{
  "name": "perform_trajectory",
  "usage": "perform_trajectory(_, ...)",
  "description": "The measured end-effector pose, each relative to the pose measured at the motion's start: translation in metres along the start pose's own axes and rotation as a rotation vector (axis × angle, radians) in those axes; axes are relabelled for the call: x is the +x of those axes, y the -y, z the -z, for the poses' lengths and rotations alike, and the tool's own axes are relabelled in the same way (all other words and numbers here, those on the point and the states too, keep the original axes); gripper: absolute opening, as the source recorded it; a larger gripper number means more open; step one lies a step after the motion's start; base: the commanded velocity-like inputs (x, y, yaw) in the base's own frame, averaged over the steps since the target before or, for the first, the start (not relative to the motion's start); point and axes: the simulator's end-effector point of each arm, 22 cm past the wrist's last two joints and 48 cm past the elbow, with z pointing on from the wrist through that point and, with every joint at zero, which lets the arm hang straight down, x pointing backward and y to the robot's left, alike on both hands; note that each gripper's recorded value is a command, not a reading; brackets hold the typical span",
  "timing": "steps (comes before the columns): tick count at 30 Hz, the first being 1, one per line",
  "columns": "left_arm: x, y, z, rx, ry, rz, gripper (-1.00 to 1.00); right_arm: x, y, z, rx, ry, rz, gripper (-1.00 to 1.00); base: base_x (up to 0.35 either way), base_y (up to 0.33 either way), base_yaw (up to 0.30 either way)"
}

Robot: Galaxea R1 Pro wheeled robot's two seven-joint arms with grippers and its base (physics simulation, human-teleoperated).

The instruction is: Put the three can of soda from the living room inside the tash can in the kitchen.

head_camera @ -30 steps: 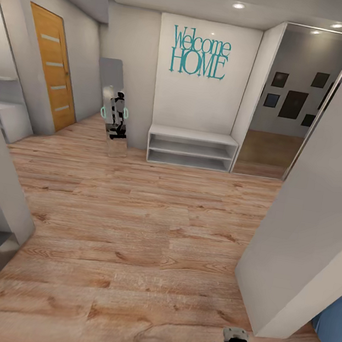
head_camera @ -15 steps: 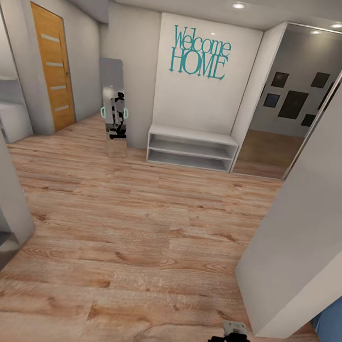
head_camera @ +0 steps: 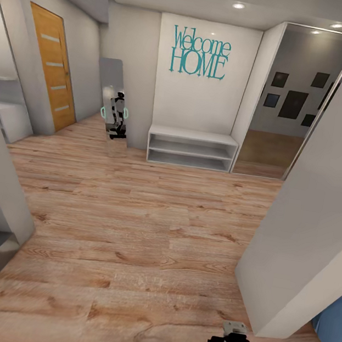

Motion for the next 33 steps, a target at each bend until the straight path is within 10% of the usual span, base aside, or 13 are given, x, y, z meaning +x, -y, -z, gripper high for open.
perform_trajectory(15,-0.125,0.02,0.02,0.047,0.105,0.035,1.0,0.001,0.0,0.0,0.001,0.001,0.004,1.0,0.0,0.0,0.0)
perform_trajectory(33,-0.133,0.021,0.0,0.065,0.123,0.054,1.0,0.009,-0.002,-0.023,0.003,0.003,0.004,1.0,0.0,0.0,0.0)
